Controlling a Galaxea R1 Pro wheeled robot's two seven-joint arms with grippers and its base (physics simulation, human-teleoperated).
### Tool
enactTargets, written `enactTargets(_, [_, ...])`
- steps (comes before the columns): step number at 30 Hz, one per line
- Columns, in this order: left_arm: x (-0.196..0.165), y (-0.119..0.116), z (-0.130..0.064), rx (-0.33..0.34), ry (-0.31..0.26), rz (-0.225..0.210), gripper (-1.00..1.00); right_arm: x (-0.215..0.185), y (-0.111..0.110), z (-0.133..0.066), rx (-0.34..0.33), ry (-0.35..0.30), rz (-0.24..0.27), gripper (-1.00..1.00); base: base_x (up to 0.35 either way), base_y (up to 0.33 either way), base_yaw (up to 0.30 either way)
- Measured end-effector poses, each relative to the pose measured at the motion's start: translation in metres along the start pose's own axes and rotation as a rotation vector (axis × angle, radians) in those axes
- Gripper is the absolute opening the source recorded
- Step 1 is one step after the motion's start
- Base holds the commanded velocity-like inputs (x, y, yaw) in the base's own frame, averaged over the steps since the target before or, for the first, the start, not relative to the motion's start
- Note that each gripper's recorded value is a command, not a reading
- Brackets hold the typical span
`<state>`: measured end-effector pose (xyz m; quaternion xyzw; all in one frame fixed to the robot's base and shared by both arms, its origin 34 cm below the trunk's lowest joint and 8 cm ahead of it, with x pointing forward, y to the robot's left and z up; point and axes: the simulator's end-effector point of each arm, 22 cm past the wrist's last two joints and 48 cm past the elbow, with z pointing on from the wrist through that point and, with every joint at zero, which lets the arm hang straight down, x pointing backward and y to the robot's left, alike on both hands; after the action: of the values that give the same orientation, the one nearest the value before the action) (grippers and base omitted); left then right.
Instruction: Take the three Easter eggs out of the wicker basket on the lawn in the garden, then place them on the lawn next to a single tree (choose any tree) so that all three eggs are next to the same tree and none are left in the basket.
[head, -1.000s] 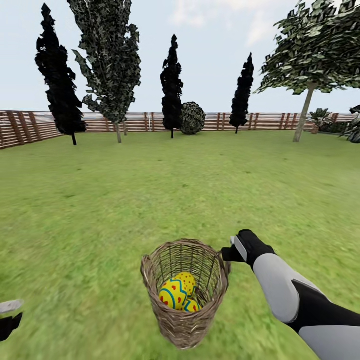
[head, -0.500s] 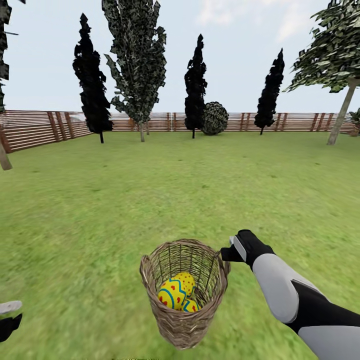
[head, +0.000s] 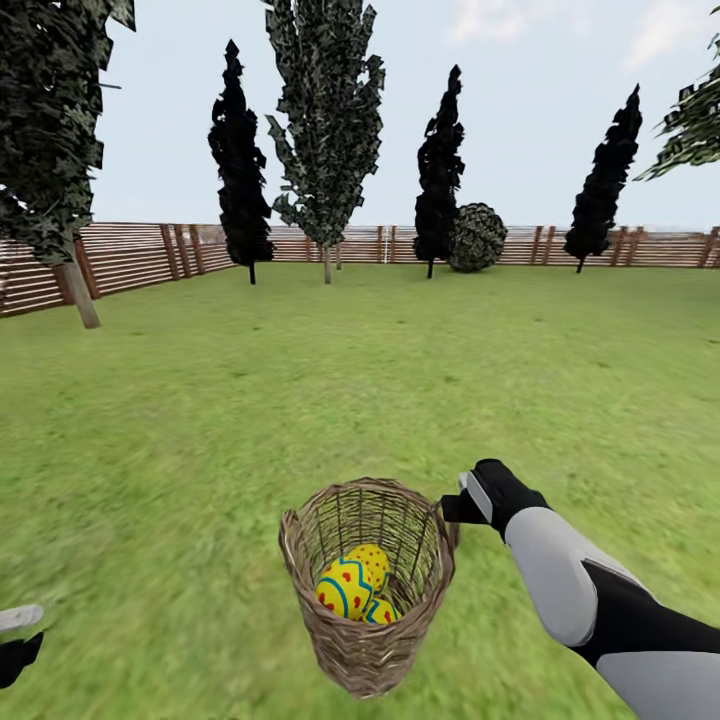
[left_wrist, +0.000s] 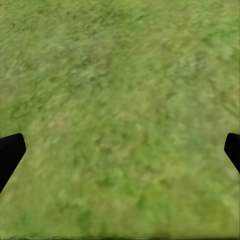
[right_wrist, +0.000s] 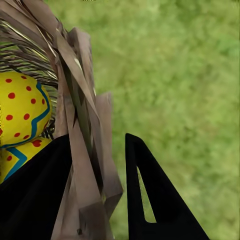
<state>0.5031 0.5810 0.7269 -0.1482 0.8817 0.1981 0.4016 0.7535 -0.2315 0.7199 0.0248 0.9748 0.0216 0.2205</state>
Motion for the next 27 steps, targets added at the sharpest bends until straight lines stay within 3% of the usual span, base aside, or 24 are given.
enactTargets(23, [-0.026, 0.010, -0.020, -0.002, 0.017, 0.001, 1.00, -0.020, 0.009, -0.035, -0.007, 0.002, -0.005, -1.00, 0.000, 0.000, 0.287])
enactTargets(27, [-0.035, 0.011, -0.022, -0.003, -0.009, 0.002, 1.00, -0.023, 0.009, -0.042, -0.007, 0.001, -0.005, -1.00, 0.000, 0.000, 0.287])
